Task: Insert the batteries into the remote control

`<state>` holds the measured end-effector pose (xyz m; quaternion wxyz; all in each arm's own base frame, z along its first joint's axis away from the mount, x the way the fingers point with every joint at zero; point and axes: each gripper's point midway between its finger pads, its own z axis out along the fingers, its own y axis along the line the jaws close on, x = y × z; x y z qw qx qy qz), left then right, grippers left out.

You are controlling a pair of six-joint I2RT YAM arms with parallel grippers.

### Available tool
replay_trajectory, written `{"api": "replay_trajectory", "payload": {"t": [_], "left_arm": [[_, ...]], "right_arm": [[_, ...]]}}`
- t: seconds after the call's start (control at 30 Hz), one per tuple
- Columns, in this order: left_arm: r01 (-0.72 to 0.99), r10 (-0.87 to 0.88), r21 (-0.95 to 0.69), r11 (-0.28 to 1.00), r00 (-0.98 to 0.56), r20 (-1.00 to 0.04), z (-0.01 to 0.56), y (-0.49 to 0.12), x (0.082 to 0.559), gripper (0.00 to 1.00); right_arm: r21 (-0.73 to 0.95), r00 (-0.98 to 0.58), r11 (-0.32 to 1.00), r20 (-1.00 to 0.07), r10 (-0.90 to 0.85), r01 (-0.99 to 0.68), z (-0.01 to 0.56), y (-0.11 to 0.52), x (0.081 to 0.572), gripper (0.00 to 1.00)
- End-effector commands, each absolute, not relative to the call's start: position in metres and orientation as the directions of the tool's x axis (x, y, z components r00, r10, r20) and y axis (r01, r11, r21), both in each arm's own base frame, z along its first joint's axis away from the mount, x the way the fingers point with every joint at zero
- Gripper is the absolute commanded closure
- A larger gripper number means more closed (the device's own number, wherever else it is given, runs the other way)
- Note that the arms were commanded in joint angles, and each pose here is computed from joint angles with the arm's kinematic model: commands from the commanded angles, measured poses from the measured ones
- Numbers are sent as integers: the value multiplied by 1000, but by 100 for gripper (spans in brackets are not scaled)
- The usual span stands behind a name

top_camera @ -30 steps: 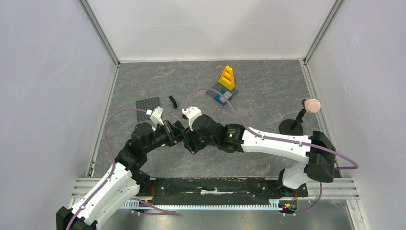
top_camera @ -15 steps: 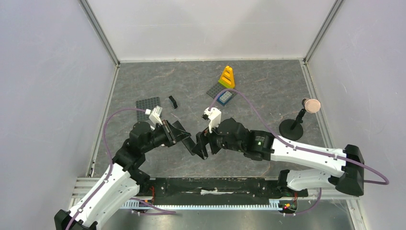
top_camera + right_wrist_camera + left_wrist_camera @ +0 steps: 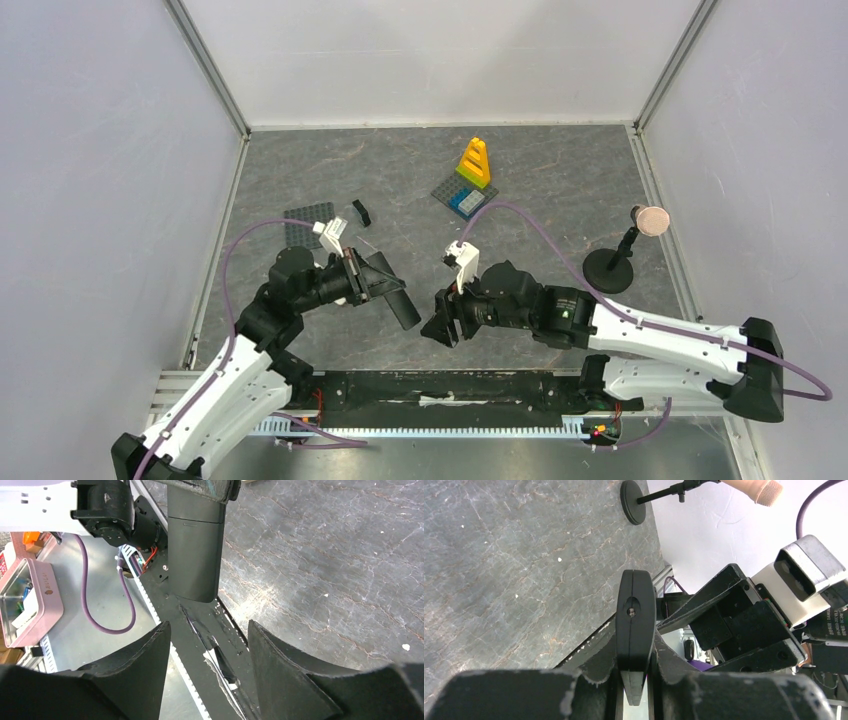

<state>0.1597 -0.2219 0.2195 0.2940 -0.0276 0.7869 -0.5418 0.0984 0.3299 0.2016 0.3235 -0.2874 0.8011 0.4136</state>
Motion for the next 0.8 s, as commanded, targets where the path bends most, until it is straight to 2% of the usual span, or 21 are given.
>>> {"api": "replay_trajectory", "payload": {"t": [0.0,0.23,0.77], "left_arm": [[260,-379,-901,346,-840,-388,243,-228,159,98],[83,-410,-911,404,-874,-262,211,-228,169,98],[40,-403,-934,356,-895,-192,201,-232,162,98]], "right_arm": [[493,-623,457,-758,-193,-740,203,338,95,41],[438,-616,536,-760,-207,-721,184,344,113,49],[405,-589,622,-800,-115,-670,188,357,145,52]]}}
